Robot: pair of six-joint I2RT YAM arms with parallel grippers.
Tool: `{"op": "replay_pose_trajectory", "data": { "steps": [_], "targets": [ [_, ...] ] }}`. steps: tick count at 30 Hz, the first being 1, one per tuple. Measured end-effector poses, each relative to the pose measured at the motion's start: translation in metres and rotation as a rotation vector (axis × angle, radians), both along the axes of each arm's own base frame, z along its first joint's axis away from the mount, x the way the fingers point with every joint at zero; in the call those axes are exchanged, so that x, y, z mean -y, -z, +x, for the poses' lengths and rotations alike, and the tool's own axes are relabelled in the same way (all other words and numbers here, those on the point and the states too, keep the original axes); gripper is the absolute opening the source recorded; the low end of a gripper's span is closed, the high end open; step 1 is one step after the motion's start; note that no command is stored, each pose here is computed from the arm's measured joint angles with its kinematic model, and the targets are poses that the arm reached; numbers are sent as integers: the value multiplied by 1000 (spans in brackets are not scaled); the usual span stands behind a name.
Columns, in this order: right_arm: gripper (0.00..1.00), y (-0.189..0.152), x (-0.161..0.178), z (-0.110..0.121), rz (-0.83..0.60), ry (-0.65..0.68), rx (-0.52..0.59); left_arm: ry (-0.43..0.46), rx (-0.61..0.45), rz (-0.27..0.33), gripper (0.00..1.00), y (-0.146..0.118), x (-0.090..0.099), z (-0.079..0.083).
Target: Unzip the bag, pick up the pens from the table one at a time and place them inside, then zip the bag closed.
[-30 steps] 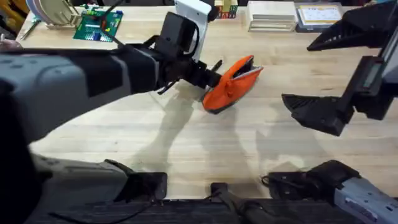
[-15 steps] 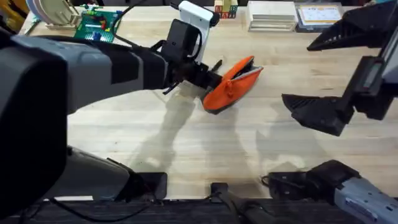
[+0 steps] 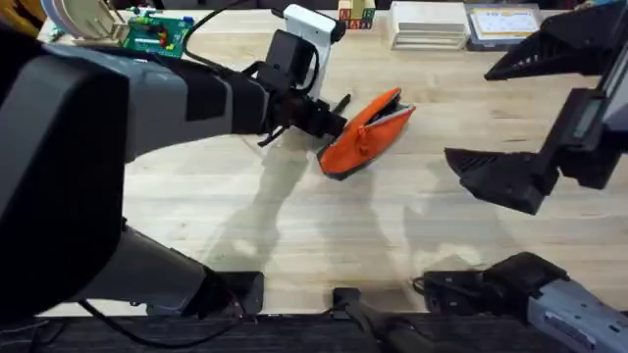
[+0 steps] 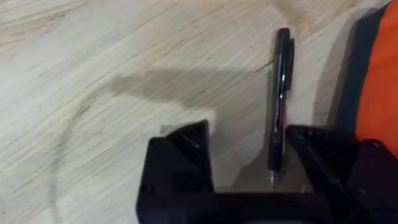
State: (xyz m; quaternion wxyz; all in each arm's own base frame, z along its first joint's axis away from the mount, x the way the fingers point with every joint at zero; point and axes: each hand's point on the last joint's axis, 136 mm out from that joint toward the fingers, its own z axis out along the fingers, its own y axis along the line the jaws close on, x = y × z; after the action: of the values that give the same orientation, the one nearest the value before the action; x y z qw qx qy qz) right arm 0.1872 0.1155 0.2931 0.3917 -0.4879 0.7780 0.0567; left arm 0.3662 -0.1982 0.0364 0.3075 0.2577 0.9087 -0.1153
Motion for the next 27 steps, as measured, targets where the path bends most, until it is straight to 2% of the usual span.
{"op": "replay_pose_trajectory", "data": {
  "steps": [4,9,15,16,27],
  "targets": [
    [995,0,0,0,0,0,0,3,-17,4,594,0,0,-2],
    [996,0,0,0,0,0,0,15,-42,-3,307,1,2,-7],
    [996,0,0,0,0,0,0,33,-58,-23,81,1,7,-11],
    [996,0,0,0,0,0,0,34,-56,-24,55,0,8,-10],
    [995,0,0,0,0,0,0,35,-45,-31,41,-2,9,-8]
  ]
}}
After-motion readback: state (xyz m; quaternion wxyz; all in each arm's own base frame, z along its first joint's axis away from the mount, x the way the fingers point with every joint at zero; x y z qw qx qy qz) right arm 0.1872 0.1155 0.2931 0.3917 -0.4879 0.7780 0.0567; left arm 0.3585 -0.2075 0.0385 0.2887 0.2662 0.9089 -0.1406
